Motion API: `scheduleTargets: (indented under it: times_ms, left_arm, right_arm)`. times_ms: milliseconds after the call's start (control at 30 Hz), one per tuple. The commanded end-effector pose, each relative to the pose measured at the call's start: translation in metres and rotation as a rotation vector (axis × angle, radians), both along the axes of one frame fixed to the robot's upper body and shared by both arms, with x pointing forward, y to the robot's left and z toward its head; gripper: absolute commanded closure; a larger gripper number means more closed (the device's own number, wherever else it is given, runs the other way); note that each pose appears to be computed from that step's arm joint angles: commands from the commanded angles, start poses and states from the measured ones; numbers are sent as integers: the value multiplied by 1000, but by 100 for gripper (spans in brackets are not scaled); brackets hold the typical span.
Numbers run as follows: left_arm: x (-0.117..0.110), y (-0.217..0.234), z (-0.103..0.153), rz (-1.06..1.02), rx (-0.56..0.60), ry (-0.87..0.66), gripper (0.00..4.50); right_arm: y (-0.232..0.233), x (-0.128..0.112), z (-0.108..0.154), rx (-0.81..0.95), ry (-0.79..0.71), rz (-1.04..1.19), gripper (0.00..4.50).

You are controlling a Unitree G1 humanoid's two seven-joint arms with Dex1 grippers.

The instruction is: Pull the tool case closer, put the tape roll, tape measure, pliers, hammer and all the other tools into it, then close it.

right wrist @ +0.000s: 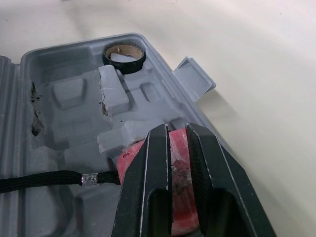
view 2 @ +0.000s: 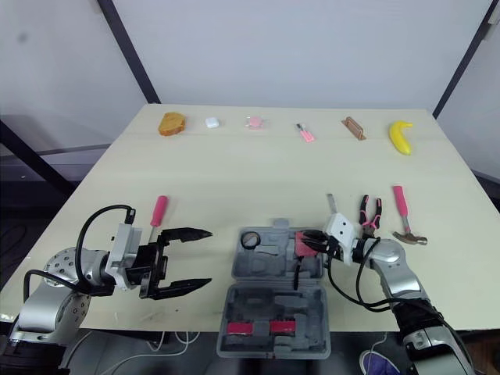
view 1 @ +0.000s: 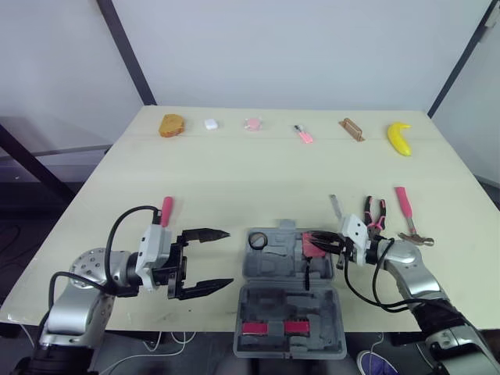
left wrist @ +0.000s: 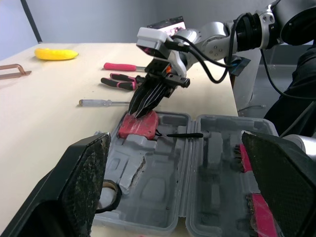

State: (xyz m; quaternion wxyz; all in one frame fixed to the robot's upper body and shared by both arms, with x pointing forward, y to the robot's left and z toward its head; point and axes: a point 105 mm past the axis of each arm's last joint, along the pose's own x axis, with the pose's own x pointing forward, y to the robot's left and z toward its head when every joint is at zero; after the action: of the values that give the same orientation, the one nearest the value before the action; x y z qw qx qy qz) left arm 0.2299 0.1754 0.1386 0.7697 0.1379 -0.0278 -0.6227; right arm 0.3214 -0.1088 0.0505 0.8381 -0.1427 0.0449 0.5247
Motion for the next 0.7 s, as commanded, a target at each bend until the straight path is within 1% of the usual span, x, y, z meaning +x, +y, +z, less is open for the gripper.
scheduleTargets:
  times_ms: [33, 200, 267, 333, 500, 533, 600, 700]
  left_arm:
    - [0, 0, 7, -4, -2, -30, 0]
    - [1, 1, 8, 0, 1, -31, 0]
    - [1, 1, 8, 0, -1, -31, 0]
    - [1, 1, 8, 0, -2, -30, 0]
    - [0, 0, 9, -3, -1, -26, 0]
    - [0, 0, 9, -3, -1, -26, 0]
    - [1, 0, 10, -1, -3, -24, 0]
    - [1, 0, 11, 12, -15, -18, 0]
  right_arm:
    - [-10, -2, -22, -43, 47, -21, 391]
    - [-15, -11, -55, -119, 136, -25, 391]
    - [-18, -14, -70, -179, 163, -34, 391]
    - [-20, -17, -78, -208, 188, -31, 391]
    - [-24, -22, -100, -225, 336, -86, 391]
    - [-23, -24, -101, -215, 366, -86, 391]
    - [-19, -22, -95, -187, 343, -71, 391]
    - [-14, -9, -69, -127, 217, -81, 391]
